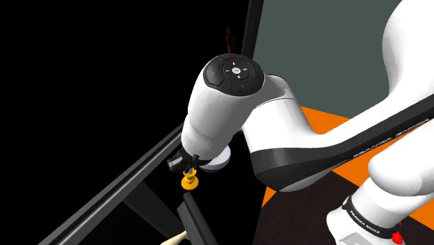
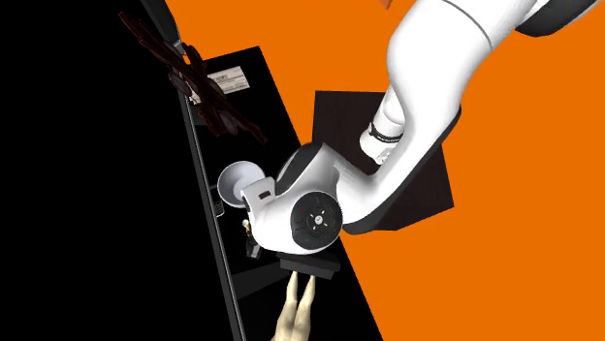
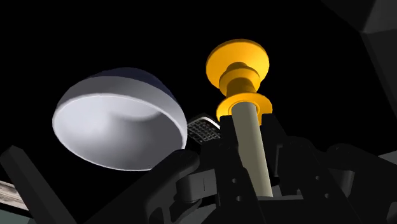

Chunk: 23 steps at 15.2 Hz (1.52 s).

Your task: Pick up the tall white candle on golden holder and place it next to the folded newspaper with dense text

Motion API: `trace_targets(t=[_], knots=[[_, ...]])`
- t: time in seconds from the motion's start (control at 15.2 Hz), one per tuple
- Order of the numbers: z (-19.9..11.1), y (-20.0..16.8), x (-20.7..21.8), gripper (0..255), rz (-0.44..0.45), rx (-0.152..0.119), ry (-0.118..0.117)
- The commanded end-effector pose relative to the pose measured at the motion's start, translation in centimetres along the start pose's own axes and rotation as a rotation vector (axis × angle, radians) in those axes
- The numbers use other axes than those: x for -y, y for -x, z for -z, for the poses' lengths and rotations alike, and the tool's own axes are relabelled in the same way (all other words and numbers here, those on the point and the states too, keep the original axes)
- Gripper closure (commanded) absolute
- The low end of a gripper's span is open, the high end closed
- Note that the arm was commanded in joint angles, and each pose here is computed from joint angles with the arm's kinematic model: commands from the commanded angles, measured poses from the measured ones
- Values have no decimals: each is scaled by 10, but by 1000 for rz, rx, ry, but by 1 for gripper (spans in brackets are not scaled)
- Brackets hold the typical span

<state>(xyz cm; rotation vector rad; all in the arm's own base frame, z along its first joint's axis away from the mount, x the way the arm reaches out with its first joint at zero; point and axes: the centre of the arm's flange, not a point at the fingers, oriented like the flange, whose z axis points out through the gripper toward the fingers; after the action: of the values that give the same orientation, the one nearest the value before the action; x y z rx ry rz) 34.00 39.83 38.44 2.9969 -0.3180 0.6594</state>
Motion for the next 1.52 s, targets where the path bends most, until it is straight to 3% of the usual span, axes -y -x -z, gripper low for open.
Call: trace_targets(t=[0.0, 1.45], knots=[[10, -5, 1, 255, 0, 2, -1], [115, -54, 0, 255, 0, 2, -1]])
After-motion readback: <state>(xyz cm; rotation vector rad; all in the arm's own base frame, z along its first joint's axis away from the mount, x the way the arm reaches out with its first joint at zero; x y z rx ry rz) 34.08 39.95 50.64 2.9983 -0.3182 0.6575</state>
